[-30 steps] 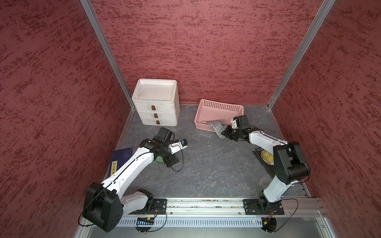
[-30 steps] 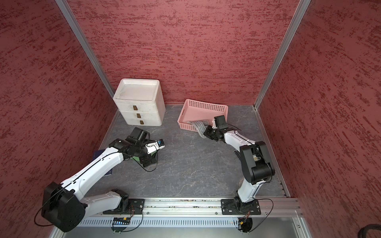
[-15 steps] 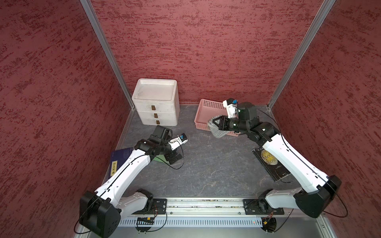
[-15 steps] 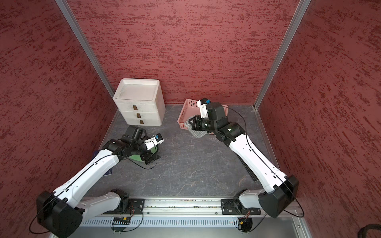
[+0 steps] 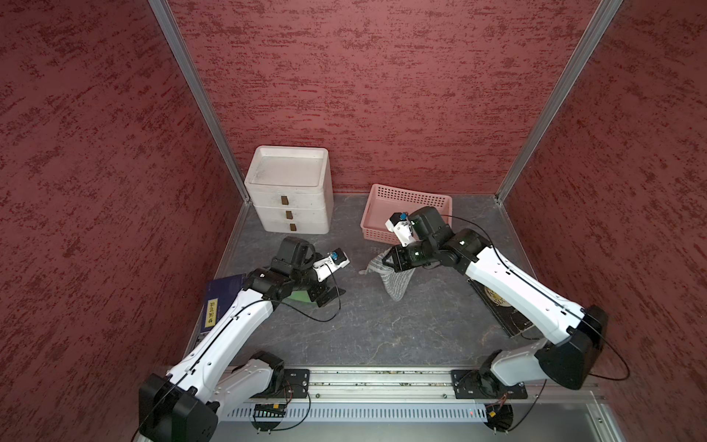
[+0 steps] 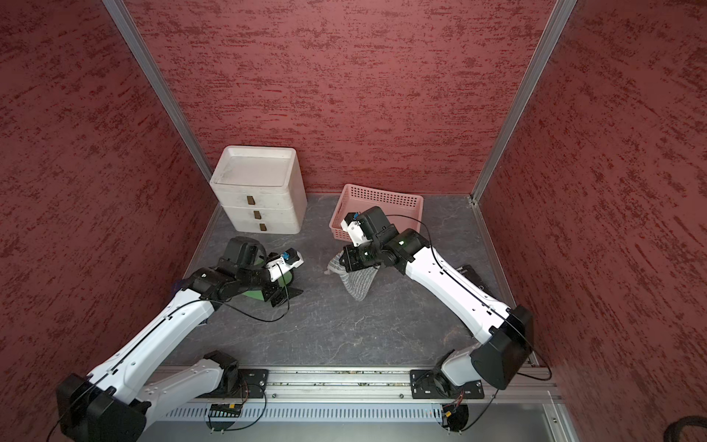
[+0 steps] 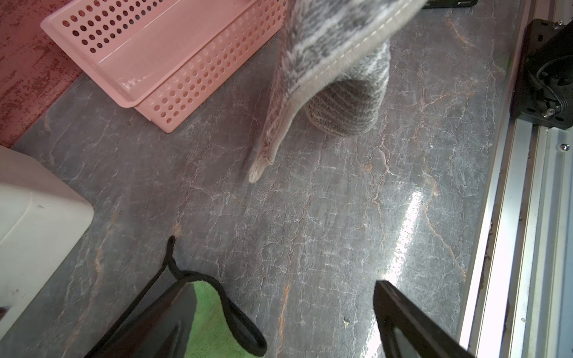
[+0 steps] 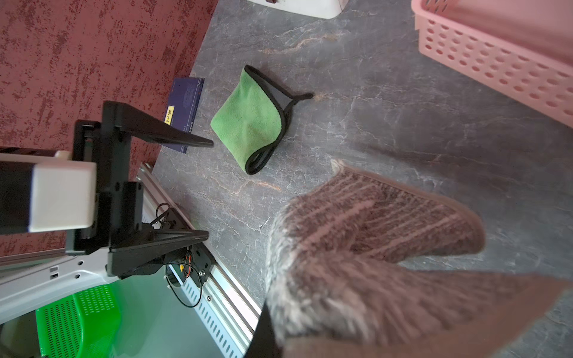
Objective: Fold the square dishcloth
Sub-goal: Flatten out the cleaning item at the center of the board, then fold the cleaning item at the center of the board.
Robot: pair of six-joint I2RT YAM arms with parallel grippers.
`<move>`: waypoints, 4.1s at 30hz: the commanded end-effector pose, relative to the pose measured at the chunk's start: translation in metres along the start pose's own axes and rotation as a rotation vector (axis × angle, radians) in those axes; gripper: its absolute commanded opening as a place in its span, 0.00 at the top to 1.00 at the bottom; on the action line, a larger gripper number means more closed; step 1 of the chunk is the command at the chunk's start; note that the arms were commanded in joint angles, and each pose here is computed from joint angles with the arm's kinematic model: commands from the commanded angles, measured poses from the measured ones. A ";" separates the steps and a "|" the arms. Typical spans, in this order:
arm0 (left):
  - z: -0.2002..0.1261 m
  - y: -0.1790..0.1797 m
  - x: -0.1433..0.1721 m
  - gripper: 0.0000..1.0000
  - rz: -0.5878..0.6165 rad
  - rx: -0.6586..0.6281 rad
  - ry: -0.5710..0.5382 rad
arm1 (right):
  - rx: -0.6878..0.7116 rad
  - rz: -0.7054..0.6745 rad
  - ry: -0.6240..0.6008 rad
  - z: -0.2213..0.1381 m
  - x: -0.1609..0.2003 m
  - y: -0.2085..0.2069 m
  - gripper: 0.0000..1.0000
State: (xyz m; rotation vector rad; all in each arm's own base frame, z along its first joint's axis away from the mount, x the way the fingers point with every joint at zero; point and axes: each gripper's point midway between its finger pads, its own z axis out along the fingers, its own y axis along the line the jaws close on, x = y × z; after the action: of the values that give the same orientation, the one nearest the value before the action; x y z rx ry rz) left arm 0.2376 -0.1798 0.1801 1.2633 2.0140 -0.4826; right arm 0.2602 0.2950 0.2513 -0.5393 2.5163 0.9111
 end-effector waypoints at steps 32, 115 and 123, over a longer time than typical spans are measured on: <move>0.095 0.029 -0.019 1.00 0.126 -0.016 -0.143 | -0.085 -0.023 -0.106 -0.030 0.005 0.026 1.00; 0.051 -0.068 0.106 1.00 0.329 0.203 0.584 | 0.358 -0.413 0.086 0.127 0.243 -0.052 0.50; 0.050 -0.054 0.109 1.00 0.368 0.143 0.616 | 0.420 -0.381 0.087 0.096 0.240 -0.050 0.95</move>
State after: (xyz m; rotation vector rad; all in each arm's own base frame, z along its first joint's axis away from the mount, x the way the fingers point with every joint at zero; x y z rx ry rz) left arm 0.1675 -0.1677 0.0609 2.0045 2.2065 -0.1151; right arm 0.1025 0.2835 0.0231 -0.9339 2.4536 0.2705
